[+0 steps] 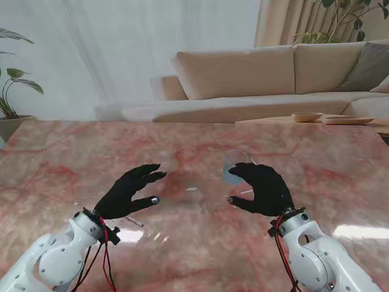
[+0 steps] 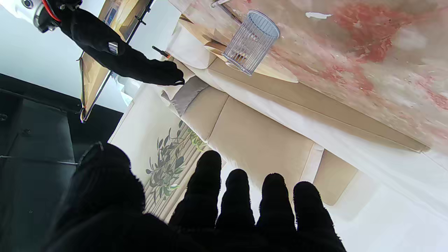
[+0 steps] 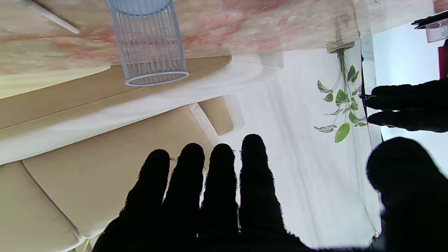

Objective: Insert makeup brushes into the holder

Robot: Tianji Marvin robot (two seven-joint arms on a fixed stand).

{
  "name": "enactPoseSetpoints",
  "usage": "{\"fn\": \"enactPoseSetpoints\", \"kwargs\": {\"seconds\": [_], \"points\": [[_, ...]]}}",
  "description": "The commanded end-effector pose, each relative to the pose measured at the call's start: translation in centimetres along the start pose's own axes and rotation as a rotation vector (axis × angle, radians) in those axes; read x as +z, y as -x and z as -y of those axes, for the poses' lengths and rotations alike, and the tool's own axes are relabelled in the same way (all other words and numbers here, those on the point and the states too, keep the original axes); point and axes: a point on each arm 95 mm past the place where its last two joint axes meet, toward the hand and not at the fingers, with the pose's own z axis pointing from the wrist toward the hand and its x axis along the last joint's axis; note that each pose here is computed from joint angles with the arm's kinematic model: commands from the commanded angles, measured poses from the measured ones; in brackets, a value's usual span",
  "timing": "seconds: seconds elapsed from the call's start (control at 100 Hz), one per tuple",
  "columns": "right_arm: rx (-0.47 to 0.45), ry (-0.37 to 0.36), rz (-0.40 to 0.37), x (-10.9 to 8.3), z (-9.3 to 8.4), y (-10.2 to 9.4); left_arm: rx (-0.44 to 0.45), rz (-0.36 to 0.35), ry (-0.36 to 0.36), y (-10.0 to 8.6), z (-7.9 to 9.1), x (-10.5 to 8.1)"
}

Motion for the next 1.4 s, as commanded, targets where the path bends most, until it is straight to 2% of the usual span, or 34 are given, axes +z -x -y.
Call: {"fn": "enactPoseSetpoints", "kwargs": {"seconds": [0.0, 0.21, 0.54, 0.68, 0.91, 1.1, 1.39], "points": [[0.002, -0.016, -0.006, 0.1, 0.3, -0.1, -0.003, 0.007, -0.002, 0.0, -0.4, -0.3], [-0.02, -0.022, 0.004, 0.1, 0.1, 0.3, -0.004, 0.014, 0.004, 0.1, -0.5, -0.4], [-0.088, -0.076, 0.076, 0.2, 0.0, 2.3, 0.0, 0.01, 0.009, 0.2, -0.4, -0.3], [-0.153, -0.106, 0.107, 0.8, 0.0, 3.4, 0.012, 0.012, 0.006, 0.6, -0.2, -0.5], [-0.204, -0.158, 0.168, 2.2, 0.3, 5.4, 0.018, 0.013, -0.006, 0.7, 0.1, -0.5], [-0.198, -0.211, 0.238, 3.0, 1.5, 7.3, 0.026, 0.013, -0.008, 0.9, 0.4, -0.6], [-0.175, -0.308, 0.306, 3.7, 4.6, 9.8, 0.027, 0.025, -0.003, 1.3, 0.5, -0.9]]}}
